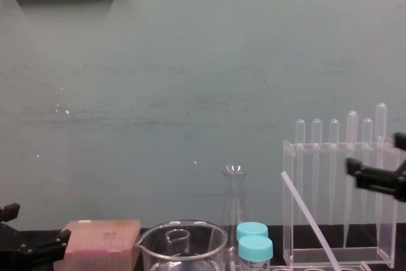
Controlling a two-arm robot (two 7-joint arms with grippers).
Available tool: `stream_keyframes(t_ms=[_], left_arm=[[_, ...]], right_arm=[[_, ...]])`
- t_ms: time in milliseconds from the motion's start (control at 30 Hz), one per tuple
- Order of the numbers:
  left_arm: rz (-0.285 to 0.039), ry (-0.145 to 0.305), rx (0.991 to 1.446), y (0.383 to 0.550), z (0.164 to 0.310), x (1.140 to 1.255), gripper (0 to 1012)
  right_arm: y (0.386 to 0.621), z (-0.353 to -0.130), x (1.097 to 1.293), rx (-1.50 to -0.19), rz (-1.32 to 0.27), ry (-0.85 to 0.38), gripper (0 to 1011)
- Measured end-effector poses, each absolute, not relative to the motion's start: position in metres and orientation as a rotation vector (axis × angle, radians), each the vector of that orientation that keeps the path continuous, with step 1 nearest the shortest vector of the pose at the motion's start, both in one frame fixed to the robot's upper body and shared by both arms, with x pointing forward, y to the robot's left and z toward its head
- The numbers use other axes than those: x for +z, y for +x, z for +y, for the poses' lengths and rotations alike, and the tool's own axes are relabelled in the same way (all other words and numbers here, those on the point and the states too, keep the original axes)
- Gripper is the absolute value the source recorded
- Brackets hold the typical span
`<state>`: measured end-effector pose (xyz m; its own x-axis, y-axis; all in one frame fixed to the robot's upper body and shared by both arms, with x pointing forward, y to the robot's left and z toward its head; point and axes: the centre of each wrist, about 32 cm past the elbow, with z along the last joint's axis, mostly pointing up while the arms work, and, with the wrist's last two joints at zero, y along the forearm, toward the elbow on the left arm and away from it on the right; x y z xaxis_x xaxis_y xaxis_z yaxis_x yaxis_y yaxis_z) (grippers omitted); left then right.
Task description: Pick up the stirring rod with one hand, then place it down.
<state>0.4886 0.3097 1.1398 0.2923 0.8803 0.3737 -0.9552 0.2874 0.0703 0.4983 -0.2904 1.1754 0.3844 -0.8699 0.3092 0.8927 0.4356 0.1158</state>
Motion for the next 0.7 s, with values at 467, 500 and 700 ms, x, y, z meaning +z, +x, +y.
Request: stream_keyframes(t_ms=[467, 500, 700], left_arm=[[-0.285, 0.304, 1.248, 0.489, 0.310, 1.140, 1000], [-0.285, 0.304, 1.248, 0.489, 0.310, 1.140, 1000], [-0.285, 0.304, 1.248, 0.489, 0.310, 1.140, 1000]], right_arm=[[0.531, -0.283, 1.182, -0.886, -0.090, -0.117, 1003], [0.533, -0.283, 1.183, -0.876, -0.076, -0.121, 1003], [0.546, -0.282, 1.185, -0.811, 0.007, -0.145, 1003]])
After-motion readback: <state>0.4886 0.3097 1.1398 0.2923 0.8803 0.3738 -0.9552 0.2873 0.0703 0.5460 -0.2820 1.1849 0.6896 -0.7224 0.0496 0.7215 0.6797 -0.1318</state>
